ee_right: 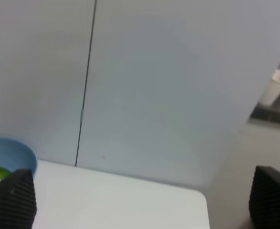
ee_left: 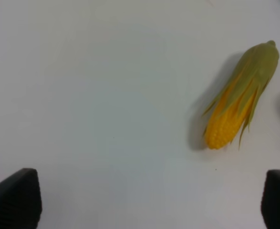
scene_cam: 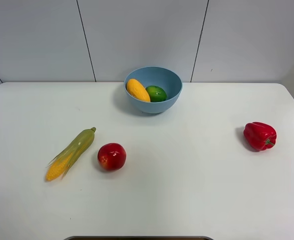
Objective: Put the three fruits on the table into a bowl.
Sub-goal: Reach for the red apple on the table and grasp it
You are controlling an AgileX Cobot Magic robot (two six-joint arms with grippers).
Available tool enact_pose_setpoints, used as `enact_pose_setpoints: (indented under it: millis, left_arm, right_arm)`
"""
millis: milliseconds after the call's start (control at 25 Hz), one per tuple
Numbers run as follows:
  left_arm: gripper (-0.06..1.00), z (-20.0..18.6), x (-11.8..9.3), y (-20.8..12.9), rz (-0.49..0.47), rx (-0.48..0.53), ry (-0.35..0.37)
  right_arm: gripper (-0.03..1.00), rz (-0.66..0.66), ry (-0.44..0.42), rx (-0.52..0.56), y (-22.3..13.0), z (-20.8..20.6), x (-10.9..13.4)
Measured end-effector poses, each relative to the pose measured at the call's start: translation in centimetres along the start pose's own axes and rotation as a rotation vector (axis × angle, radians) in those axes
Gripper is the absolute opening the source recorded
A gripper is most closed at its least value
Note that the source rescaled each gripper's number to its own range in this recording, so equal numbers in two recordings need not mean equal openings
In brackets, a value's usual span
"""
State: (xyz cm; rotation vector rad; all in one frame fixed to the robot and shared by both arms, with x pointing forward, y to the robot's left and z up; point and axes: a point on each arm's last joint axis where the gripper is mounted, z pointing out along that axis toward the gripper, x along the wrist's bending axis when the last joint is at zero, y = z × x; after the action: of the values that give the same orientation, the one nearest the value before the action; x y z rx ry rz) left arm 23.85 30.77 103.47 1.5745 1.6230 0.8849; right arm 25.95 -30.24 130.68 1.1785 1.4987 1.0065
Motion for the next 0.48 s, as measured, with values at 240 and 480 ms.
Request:
enact_pose_setpoints:
  millis: [240,480]
  left_arm:
    - [0.86,0.0,0.0,0.0,0.0,0.0,0.0]
    - [0.86,0.0,0.0,0.0,0.0,0.0,0.0]
  right_arm:
    - [1.0,0.059,-0.002,0.104,-6.2,-0.2,1.1]
    - [1.0,0.13,-0.018,0.186,-12.8,0.4,2.1]
